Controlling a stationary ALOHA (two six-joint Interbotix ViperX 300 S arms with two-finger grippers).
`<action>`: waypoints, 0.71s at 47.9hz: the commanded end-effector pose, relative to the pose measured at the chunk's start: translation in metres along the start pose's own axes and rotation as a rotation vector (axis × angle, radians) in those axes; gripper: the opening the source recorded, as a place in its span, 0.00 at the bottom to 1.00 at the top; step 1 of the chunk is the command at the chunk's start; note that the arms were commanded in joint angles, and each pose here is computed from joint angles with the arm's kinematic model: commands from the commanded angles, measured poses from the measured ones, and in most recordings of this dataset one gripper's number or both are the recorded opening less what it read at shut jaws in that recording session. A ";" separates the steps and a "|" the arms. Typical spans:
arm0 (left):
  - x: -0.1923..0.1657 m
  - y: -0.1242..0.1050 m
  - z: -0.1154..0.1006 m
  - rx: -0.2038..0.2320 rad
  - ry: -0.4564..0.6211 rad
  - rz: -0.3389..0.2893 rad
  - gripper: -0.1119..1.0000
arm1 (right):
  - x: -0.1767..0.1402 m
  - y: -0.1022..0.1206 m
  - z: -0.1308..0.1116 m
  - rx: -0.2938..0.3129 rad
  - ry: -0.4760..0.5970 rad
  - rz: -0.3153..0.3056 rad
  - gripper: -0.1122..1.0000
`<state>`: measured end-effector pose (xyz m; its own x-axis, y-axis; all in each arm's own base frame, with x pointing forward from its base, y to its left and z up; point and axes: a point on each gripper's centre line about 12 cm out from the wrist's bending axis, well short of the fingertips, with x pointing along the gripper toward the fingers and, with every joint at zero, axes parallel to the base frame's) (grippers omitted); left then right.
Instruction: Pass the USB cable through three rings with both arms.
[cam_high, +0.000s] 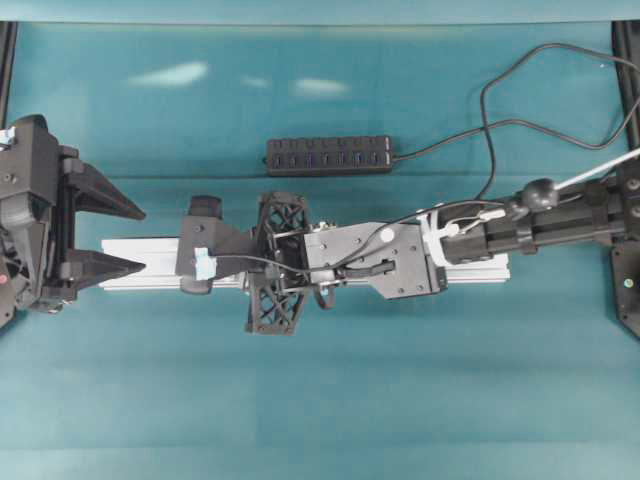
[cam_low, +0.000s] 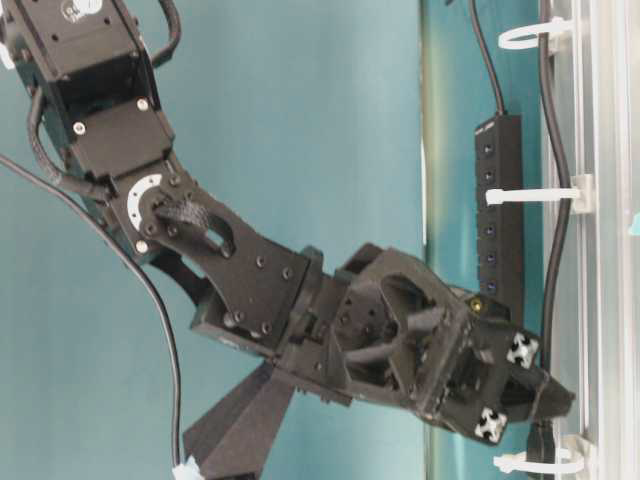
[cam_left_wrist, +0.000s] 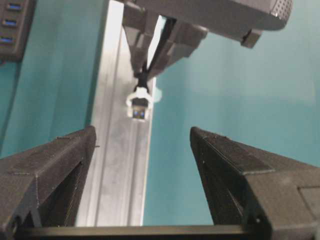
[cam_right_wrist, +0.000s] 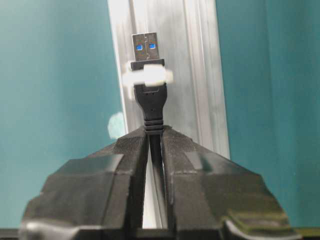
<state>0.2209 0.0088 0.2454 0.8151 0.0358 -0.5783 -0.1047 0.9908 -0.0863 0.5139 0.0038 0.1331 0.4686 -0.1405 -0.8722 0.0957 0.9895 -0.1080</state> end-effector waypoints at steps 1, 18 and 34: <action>-0.002 -0.001 0.005 0.004 -0.020 -0.003 0.84 | -0.005 0.000 0.009 -0.005 -0.029 0.002 0.03; 0.007 -0.007 -0.013 0.020 0.037 -0.027 0.84 | -0.002 -0.004 0.012 0.006 -0.040 0.001 0.03; 0.043 -0.011 -0.028 0.034 0.026 -0.044 0.84 | -0.002 -0.003 0.012 0.021 -0.050 0.014 0.03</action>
<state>0.2339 -0.0032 0.2044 0.7902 -0.0087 -0.6128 -0.0552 0.9948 -0.0853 0.5208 0.0003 0.1319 0.4880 -0.1360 -0.8622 0.1048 0.9898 -0.0968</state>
